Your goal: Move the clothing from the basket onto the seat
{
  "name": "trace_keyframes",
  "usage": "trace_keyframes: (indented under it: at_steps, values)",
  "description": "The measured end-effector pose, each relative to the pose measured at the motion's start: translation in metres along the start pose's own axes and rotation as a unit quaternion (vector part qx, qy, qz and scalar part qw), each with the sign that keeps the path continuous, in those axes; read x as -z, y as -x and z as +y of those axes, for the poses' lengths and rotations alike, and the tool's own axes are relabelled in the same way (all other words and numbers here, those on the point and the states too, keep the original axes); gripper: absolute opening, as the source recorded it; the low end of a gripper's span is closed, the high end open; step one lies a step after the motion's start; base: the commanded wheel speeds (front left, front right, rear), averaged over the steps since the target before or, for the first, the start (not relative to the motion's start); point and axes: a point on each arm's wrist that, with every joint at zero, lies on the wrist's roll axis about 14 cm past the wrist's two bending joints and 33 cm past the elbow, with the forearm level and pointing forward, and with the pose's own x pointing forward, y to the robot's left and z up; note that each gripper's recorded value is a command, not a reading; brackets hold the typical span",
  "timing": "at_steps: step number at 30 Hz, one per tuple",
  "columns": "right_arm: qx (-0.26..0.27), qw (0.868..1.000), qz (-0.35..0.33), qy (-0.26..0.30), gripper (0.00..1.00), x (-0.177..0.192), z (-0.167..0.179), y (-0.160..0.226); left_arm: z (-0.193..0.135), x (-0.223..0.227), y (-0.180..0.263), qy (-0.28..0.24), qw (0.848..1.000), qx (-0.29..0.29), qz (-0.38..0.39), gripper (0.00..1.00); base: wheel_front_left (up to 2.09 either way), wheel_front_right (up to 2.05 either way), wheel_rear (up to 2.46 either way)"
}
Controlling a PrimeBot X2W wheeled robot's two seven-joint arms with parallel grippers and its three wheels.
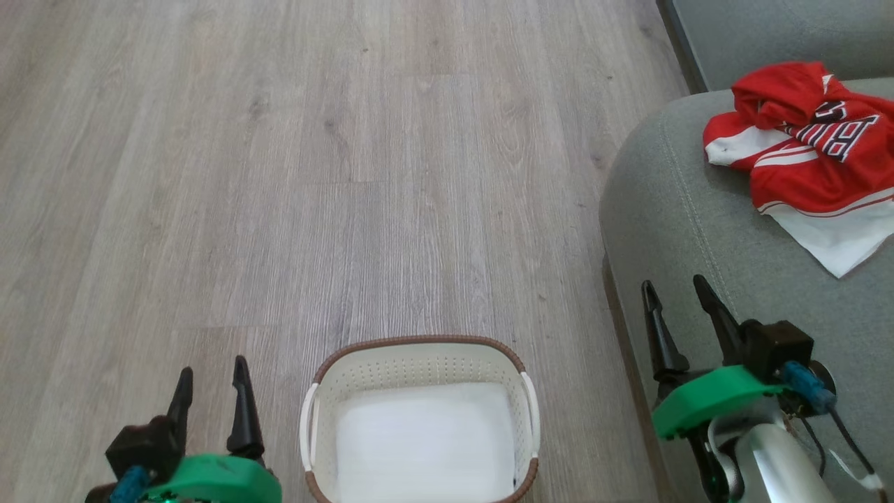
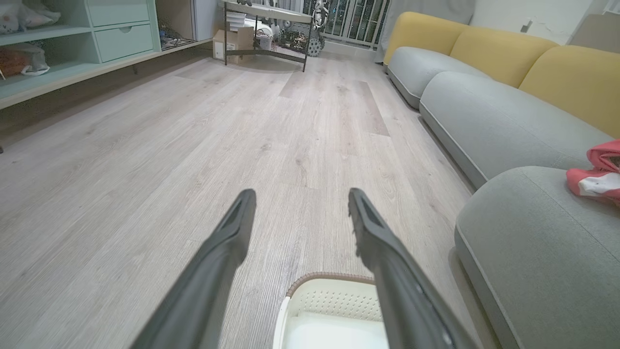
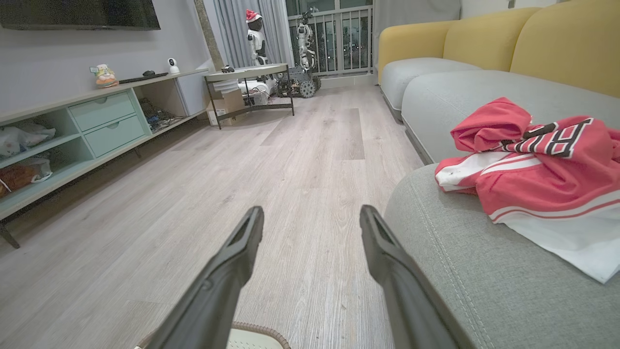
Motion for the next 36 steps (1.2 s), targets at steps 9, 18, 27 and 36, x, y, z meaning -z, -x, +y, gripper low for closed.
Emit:
trace_keyframes:
  at_steps: [9,18,27,36]
  values:
    - [0.004,1.000,0.000,0.000,1.00,0.000,-0.002,0.005,-0.005,-0.001,0.000,-0.016,1.000,0.014,-0.006,1.00,0.00,0.00,0.00]
    - [0.013,1.000,0.003,-0.002,1.00,0.002,-0.007,0.008,-0.003,0.001,0.002,-0.016,1.000,0.012,-0.004,1.00,0.00,0.00,0.00]
    - [0.017,0.999,0.029,-0.005,0.00,0.019,-0.009,0.016,-0.001,0.015,0.007,-0.019,1.000,0.009,0.017,0.00,0.00,0.00,0.00]
    - [0.041,0.994,0.090,-0.039,0.00,0.058,-0.017,0.041,0.008,0.049,0.023,0.008,0.997,-0.010,0.078,0.00,0.00,0.00,0.00]
